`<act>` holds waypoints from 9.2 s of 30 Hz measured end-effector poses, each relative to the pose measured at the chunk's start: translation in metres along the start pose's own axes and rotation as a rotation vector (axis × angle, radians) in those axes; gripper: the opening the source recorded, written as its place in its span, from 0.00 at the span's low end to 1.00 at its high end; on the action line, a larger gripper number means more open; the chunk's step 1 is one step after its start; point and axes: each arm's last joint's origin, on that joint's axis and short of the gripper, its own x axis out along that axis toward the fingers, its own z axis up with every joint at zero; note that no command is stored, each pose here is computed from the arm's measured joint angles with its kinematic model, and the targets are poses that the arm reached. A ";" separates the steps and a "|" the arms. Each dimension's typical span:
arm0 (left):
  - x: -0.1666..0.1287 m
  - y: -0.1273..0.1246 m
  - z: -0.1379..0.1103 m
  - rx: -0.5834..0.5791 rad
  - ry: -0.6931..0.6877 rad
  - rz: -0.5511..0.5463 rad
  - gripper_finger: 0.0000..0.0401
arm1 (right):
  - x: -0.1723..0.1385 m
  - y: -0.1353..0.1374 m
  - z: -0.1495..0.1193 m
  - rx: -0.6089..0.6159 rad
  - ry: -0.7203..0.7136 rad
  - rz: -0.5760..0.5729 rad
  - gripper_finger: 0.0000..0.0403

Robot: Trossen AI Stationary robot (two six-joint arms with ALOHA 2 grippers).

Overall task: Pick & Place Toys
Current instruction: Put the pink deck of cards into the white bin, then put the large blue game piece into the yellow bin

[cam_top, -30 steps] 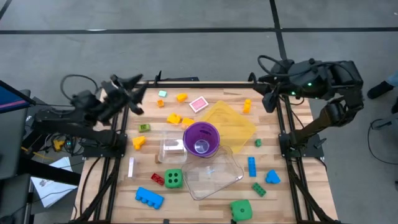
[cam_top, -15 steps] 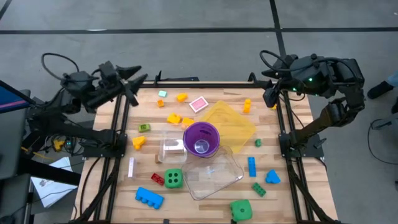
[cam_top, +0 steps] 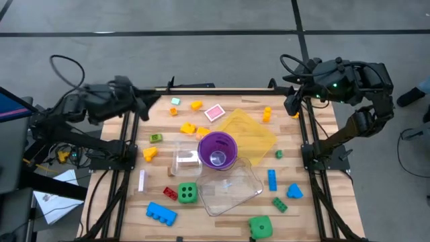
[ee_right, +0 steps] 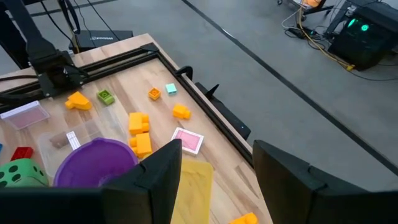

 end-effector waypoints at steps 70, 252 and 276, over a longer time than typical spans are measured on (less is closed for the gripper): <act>0.016 0.018 -0.272 -0.522 1.308 0.738 0.37 | 0.002 -0.004 0.001 0.005 0.003 -0.022 0.47; 0.223 -0.025 -0.207 0.838 1.429 -0.215 0.19 | -0.001 0.003 -0.001 0.038 0.019 0.060 0.47; 0.214 -0.028 -0.190 0.851 1.352 -0.213 0.48 | -0.001 0.003 -0.001 0.030 0.018 0.060 0.47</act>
